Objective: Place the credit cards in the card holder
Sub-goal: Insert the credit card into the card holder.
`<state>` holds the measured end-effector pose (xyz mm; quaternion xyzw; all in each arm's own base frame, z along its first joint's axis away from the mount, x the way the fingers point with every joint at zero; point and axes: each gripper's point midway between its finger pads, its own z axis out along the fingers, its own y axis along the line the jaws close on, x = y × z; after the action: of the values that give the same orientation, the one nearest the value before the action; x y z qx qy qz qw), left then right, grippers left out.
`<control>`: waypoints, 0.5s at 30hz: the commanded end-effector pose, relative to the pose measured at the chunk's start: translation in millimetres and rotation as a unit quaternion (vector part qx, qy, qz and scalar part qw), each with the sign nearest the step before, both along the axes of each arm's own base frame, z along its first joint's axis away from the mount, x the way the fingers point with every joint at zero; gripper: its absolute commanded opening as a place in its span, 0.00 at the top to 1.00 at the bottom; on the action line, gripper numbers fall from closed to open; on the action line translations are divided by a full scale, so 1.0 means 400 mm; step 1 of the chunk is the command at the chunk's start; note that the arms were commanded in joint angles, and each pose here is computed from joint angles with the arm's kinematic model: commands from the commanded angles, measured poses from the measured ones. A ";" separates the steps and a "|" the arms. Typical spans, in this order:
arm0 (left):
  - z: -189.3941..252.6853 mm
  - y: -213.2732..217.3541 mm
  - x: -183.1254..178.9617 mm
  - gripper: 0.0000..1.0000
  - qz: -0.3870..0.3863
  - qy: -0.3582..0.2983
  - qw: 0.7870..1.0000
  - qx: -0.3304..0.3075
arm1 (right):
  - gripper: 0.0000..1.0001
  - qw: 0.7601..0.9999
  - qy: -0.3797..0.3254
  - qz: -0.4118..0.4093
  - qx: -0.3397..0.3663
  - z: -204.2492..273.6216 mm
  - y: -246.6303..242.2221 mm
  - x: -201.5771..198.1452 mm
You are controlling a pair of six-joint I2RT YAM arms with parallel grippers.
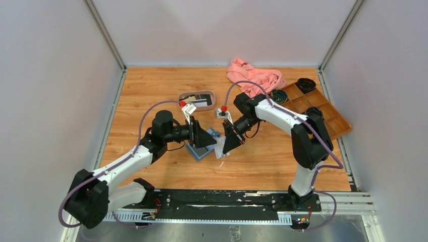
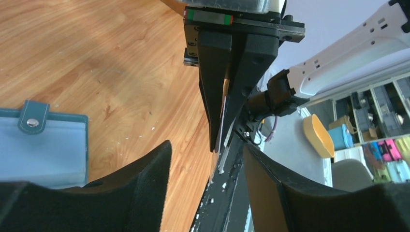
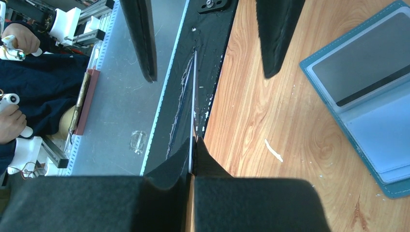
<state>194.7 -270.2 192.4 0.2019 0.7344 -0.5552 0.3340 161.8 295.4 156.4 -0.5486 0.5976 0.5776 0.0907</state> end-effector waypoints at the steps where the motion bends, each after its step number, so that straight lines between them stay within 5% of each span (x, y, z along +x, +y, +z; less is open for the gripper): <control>1: 0.010 -0.031 -0.006 0.43 -0.040 -0.004 0.999 0.002 | 1.00 1.000 -0.002 0.013 -0.005 0.001 0.005 -0.008; 15: -0.029 -0.056 -0.033 0.65 -0.109 0.041 0.992 0.037 | 1.00 1.000 -0.003 0.017 -0.015 -0.007 0.003 -0.010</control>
<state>190.1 -290.5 180.0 0.2398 0.7392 -0.5735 0.2592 161.3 293.8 154.5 -0.5517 0.6014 0.5717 0.0841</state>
